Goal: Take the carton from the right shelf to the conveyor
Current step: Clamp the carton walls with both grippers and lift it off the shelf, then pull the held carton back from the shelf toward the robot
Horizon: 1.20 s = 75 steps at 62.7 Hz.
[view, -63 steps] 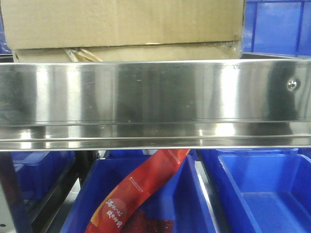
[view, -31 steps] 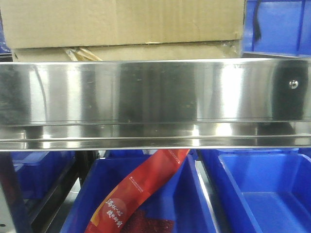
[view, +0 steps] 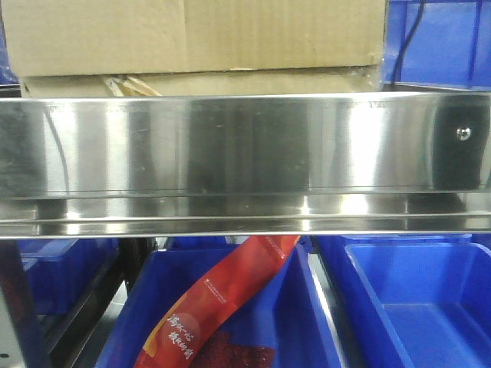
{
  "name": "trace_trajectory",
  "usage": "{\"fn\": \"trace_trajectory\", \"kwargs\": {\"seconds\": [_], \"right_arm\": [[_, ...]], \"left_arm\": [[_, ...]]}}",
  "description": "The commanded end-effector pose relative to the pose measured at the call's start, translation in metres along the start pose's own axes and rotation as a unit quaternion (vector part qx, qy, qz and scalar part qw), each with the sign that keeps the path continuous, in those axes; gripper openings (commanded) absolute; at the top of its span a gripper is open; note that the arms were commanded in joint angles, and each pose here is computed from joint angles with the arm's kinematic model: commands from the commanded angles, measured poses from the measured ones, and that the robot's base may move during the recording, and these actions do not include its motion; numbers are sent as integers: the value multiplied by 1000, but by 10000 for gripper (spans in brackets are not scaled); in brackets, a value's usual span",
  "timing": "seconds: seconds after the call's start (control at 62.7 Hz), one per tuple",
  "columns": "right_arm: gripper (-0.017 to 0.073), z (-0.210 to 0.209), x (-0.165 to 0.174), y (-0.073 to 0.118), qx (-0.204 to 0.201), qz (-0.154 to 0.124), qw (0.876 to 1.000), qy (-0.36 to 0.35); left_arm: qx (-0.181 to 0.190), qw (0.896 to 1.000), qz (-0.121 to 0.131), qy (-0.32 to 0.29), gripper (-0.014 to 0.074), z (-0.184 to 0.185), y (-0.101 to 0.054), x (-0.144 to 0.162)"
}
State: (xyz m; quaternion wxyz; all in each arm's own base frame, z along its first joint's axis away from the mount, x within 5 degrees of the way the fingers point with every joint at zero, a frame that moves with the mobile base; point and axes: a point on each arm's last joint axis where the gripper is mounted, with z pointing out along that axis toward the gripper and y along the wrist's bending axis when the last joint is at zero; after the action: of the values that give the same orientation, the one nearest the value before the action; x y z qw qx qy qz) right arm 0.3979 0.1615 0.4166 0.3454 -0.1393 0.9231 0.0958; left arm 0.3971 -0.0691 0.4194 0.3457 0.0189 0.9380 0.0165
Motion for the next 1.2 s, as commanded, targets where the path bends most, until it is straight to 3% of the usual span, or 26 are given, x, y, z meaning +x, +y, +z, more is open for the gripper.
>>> {"fn": "trace_trajectory", "kwargs": {"seconds": [0.0,0.032,0.112,0.287,0.575,0.75,0.958,1.181], "right_arm": [[-106,-3,-2,-1,5,-3,1000,-10],[-73,-3,-2,-1,5,-3,1000,-10],[-59,-3,-2,-1,6,-4,1000,-10],[-69,-11,-3,-1,7,-4,1000,-18],[-69,-86,-6,2,0,-6,996,-90],[-69,-139,0,7,-12,-10,990,-138],[-69,-175,26,17,-27,-28,989,-140],[-69,-187,61,23,-37,-41,993,-108]], "left_arm": [[-4,1000,-2,-8,28,-1,3,-2],[-4,1000,-2,-8,-52,-1,3,-2],[-4,1000,-2,-8,20,-1,3,-2],[-3,1000,-4,-16,2,-8,4,-3],[4,998,-11,-69,-3,-62,10,-3],[30,993,-23,-114,-8,-111,14,2],[39,987,-21,-151,-18,-165,12,26],[70,988,-16,-135,-18,-185,-3,64]]}}
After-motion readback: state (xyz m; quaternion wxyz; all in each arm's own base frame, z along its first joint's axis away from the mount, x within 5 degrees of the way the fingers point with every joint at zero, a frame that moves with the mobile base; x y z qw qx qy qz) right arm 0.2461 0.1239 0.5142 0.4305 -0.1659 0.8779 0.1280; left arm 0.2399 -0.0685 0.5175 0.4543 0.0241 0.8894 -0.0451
